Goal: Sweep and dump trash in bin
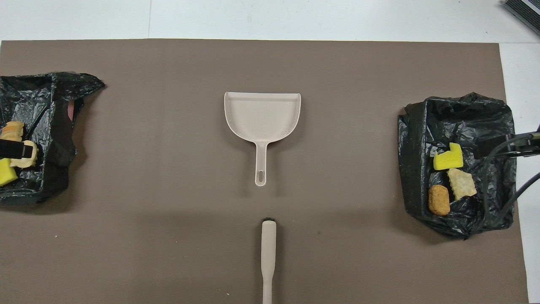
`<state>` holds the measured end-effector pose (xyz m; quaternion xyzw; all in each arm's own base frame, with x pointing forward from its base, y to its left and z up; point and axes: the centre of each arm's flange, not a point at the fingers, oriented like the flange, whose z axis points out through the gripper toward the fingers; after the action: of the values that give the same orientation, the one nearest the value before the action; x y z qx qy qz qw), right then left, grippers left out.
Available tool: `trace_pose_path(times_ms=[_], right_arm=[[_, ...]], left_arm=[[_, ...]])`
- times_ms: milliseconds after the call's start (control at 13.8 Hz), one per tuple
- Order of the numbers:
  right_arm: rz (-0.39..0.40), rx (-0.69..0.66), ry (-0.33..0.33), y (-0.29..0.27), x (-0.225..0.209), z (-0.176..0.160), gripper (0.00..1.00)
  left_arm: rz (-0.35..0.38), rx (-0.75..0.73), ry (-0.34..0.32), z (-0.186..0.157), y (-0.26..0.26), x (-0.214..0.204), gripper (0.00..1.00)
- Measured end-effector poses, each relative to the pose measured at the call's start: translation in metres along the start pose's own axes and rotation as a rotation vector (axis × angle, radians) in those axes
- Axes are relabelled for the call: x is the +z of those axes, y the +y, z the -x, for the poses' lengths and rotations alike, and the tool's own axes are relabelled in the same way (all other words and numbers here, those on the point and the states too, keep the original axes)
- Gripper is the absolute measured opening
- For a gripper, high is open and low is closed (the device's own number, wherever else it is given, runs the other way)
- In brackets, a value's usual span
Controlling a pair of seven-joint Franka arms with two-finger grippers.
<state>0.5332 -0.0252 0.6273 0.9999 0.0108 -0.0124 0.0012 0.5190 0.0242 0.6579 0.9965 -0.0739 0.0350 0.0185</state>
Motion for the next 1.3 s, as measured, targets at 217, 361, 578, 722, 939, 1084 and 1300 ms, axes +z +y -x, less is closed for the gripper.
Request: trace_pose_path(times_ms=[217, 361, 578, 722, 939, 1084, 1300], right_arm=[[0.000, 0.000, 0.001, 0.000, 0.000, 0.000, 1.00], [0.000, 0.002, 0.001, 0.001, 0.000, 0.000, 1.00], [0.000, 0.008, 0.001, 0.004, 0.000, 0.000, 1.00], [0.000, 0.010, 0.004, 0.005, -0.001, 0.000, 1.00], [0.001, 0.010, 0.005, 0.005, -0.001, 0.000, 1.00], [0.001, 0.010, 0.006, 0.005, -0.001, 0.000, 1.00], [0.002, 0.010, 0.006, 0.006, -0.001, 0.000, 1.00]], left_arm=[[-0.016, 0.004, -0.002, 0.008, -0.007, -0.020, 1.00], [-0.031, 0.022, 0.001, 0.009, 0.006, -0.032, 1.00], [-0.035, 0.051, -0.028, 0.011, 0.023, -0.036, 1.00], [-0.029, 0.078, -0.059, 0.011, 0.029, -0.037, 1.00], [-0.023, 0.100, -0.080, 0.002, 0.038, -0.040, 1.00], [-0.022, 0.106, -0.076, -0.001, 0.041, -0.042, 1.00], [-0.023, 0.111, -0.059, 0.001, 0.043, -0.050, 1.00]])
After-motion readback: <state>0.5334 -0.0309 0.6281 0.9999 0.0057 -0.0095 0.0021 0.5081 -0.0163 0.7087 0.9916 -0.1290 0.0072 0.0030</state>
